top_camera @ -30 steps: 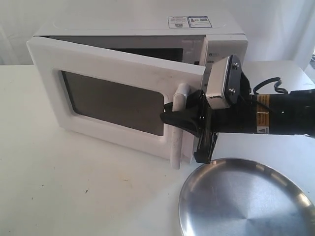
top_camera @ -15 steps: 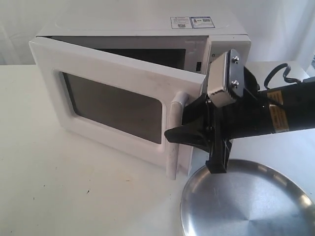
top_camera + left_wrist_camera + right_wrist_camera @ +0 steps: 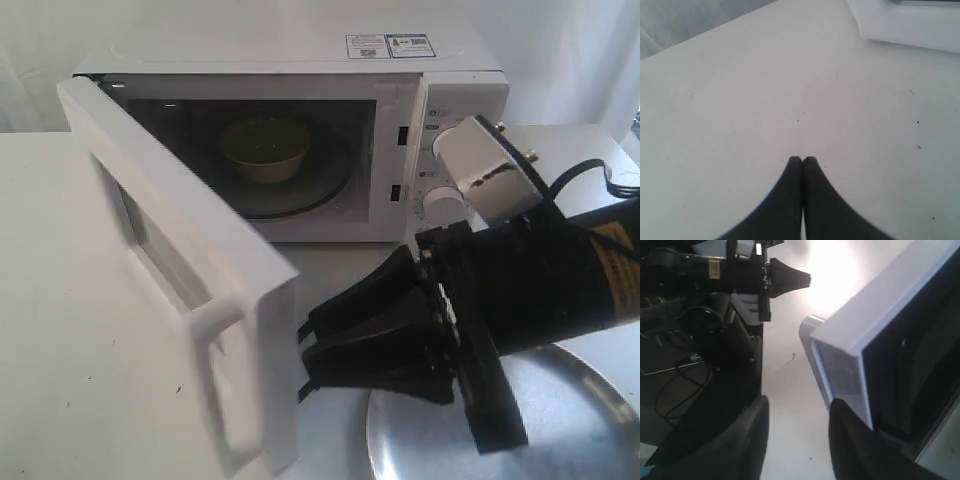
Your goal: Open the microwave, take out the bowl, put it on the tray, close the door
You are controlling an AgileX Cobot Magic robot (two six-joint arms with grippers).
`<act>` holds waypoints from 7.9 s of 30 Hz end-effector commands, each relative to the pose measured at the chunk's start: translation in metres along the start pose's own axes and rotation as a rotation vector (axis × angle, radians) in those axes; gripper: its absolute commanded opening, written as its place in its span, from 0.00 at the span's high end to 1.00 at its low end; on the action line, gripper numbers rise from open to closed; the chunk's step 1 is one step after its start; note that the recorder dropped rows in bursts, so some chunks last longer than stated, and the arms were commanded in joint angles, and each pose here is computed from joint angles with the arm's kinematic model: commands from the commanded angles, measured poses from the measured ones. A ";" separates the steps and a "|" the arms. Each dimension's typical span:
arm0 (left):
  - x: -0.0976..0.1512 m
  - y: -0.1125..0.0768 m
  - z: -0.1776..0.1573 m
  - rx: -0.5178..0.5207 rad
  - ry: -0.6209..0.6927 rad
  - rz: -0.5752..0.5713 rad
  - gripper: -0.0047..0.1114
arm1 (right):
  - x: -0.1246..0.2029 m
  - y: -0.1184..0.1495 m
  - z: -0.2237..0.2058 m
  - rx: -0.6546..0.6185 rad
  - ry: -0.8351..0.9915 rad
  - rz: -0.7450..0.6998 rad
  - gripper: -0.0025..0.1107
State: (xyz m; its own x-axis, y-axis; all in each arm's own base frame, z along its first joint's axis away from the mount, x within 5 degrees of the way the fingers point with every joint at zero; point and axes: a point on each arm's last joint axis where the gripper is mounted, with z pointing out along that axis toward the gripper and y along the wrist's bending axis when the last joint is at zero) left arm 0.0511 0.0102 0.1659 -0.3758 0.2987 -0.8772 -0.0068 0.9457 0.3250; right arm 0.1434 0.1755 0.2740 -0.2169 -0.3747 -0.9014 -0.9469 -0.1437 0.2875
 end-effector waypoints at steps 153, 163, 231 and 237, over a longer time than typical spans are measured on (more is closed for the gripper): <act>-0.001 0.000 0.000 -0.002 -0.004 -0.006 0.96 | -0.166 -0.048 0.199 1.371 0.760 -1.057 0.98; -0.001 0.000 0.000 -0.002 -0.004 -0.006 0.96 | -0.156 -0.111 0.133 1.721 0.667 -0.568 0.98; -0.001 0.000 0.000 -0.002 -0.005 -0.006 0.96 | 0.068 0.093 -0.097 0.747 -1.050 0.632 0.98; -0.001 0.000 0.000 -0.002 -0.005 -0.006 0.96 | 0.117 0.096 -0.107 0.904 -1.319 0.680 0.98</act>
State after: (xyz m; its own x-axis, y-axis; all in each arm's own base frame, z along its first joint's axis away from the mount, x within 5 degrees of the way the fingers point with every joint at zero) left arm 0.0511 0.0103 0.1659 -0.3764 0.2980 -0.8772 -0.0085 0.9457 0.3249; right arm 0.0557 0.0299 0.2475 -0.2759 0.7822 -0.5585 -0.3966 0.4367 0.8075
